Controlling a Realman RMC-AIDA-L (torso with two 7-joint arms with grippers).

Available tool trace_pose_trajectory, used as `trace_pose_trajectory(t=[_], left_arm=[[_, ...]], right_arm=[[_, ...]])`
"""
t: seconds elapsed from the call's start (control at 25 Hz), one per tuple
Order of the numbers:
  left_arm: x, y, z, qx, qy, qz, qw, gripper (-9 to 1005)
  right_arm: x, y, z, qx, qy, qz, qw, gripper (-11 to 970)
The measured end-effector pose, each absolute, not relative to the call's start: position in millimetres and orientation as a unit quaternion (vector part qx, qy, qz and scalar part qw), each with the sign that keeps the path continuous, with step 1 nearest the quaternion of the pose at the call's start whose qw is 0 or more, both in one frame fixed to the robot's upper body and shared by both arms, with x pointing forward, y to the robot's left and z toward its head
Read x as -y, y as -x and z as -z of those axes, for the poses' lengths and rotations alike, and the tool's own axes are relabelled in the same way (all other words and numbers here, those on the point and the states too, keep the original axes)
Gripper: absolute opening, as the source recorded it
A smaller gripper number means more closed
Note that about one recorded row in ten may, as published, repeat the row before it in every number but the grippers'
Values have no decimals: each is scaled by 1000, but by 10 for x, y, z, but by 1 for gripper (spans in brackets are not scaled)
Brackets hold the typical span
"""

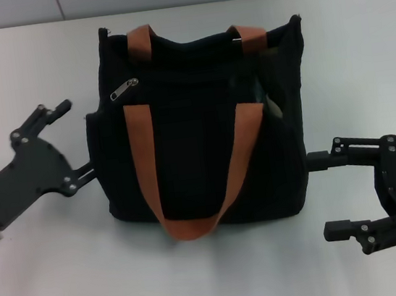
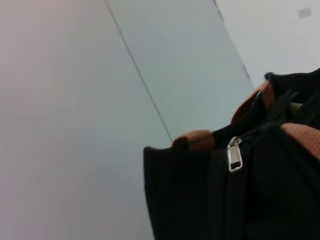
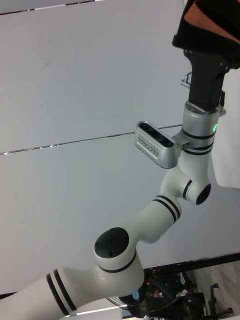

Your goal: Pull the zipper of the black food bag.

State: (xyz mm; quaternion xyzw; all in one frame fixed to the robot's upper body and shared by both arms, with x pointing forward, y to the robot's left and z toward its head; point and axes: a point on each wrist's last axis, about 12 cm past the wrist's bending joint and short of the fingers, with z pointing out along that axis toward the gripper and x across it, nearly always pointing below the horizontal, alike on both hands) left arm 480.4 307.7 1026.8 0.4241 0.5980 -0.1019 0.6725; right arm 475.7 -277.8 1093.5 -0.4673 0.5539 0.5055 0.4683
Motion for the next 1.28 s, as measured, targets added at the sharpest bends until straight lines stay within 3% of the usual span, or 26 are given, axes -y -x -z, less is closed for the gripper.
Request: trace_pose_trajectory(t=[0.84, 1.28], left_arm=[[-2861, -4954, -10245, -573, -388, 3, 722, 832], [-2830, -5017, -10289, -564, -382, -8, 732, 809]], right_arm=[[2769, -4764, -10931, -553, 462, -505, 474, 844], [2792, -4746, -10872, -567, 433, -505, 486, 844]])
